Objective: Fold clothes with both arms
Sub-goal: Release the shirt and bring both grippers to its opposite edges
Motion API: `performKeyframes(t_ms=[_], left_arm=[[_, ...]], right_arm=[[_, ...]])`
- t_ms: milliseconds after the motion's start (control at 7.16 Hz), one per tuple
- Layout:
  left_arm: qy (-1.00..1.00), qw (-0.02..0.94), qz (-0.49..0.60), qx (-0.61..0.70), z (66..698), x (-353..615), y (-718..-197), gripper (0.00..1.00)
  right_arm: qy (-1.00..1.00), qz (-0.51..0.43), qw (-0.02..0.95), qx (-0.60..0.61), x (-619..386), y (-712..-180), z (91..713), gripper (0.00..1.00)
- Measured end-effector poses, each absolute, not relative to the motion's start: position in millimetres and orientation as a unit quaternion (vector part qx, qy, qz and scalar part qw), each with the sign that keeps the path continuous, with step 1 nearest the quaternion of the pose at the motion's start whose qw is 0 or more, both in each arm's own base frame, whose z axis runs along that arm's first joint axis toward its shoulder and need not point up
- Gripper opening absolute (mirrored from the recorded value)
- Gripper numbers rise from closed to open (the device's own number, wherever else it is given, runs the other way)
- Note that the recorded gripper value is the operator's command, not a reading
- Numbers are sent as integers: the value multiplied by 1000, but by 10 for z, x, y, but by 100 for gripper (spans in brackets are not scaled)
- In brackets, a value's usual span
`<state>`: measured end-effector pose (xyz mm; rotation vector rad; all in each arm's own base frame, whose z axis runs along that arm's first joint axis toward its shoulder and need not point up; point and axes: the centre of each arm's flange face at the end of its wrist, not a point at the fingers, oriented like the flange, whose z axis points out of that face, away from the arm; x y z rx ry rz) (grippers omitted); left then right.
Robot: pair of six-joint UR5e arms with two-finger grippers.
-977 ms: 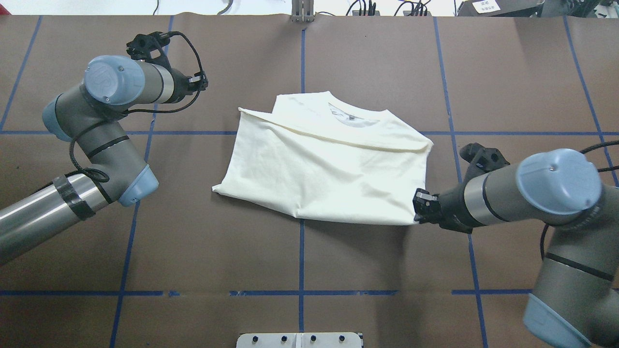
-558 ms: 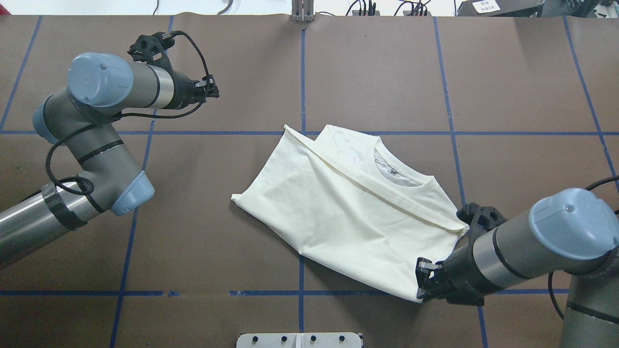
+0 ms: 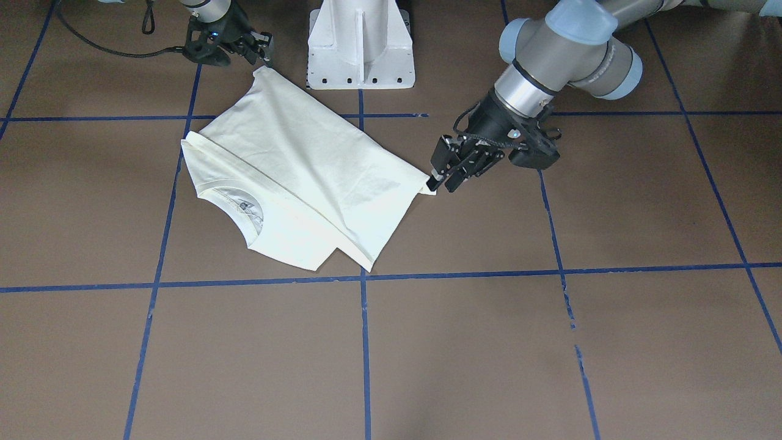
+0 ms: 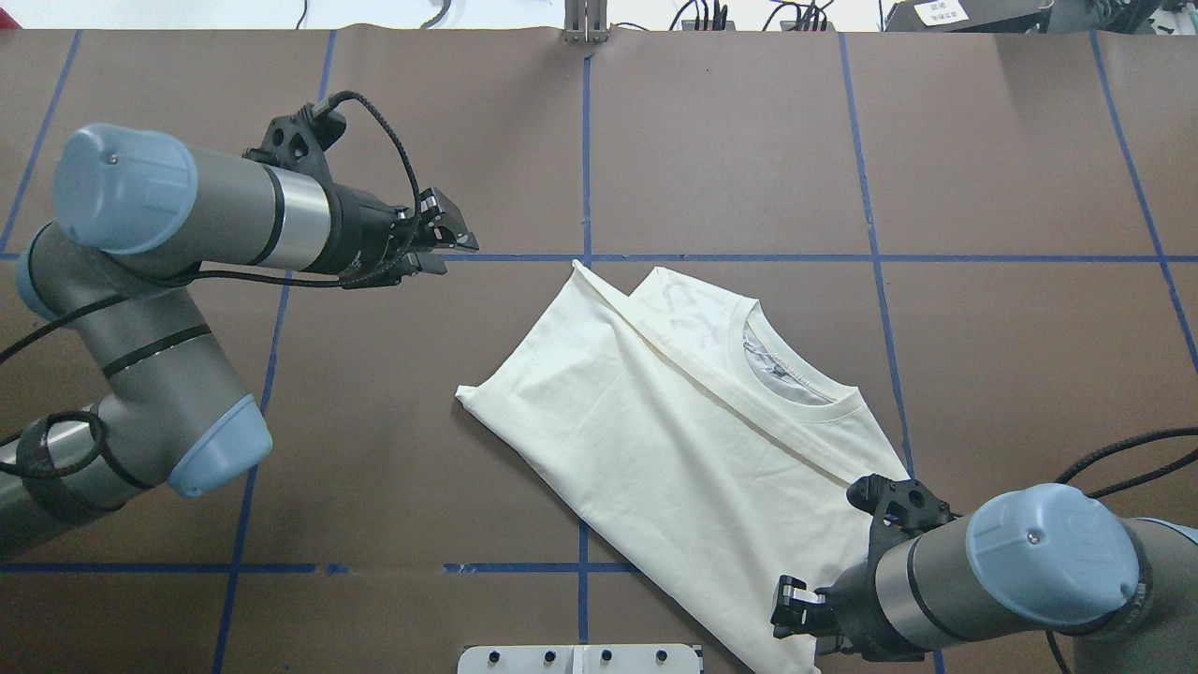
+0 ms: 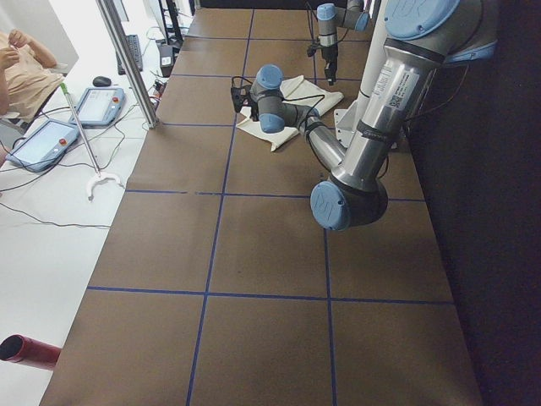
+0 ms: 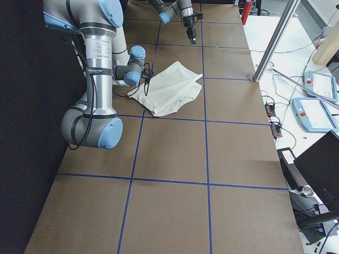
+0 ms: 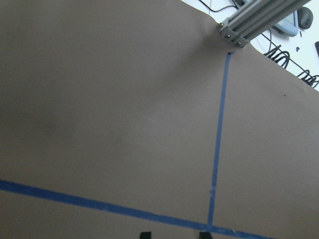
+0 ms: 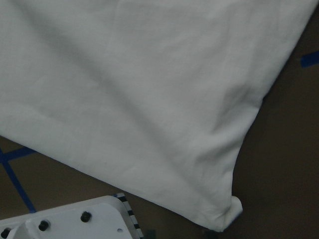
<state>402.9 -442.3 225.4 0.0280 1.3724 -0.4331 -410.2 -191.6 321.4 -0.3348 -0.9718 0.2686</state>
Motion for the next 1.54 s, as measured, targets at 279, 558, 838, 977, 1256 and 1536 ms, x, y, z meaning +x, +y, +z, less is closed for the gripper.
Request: performKeyframes(t_ms=[279, 558, 838, 977, 1256, 1536], left_arm=[[583, 784, -209, -48, 2342, 4420, -3948, 58], [529, 818, -215, -63, 2489, 4853, -3698, 58], [507, 831, -217, -65, 2569, 5163, -3679, 58], [503, 834, -219, -63, 2592, 5233, -3681, 58], [495, 838, -220, -63, 2663, 5315, -3674, 58], [487, 842, -223, -64, 2740, 5373, -3695, 58]], right_arm=[[-481, 191, 848, -117, -3790, -2465, 3147, 100], [-495, 246, 830, -76, -3473, -2957, 3078, 100], [-502, 277, 818, -47, -3301, -3223, 3035, 100], [-500, 284, 817, -42, -3278, -3279, 3057, 100], [-500, 287, 816, -40, -3271, -3309, 3060, 100], [-500, 287, 816, -40, -3273, -3314, 3061, 100]])
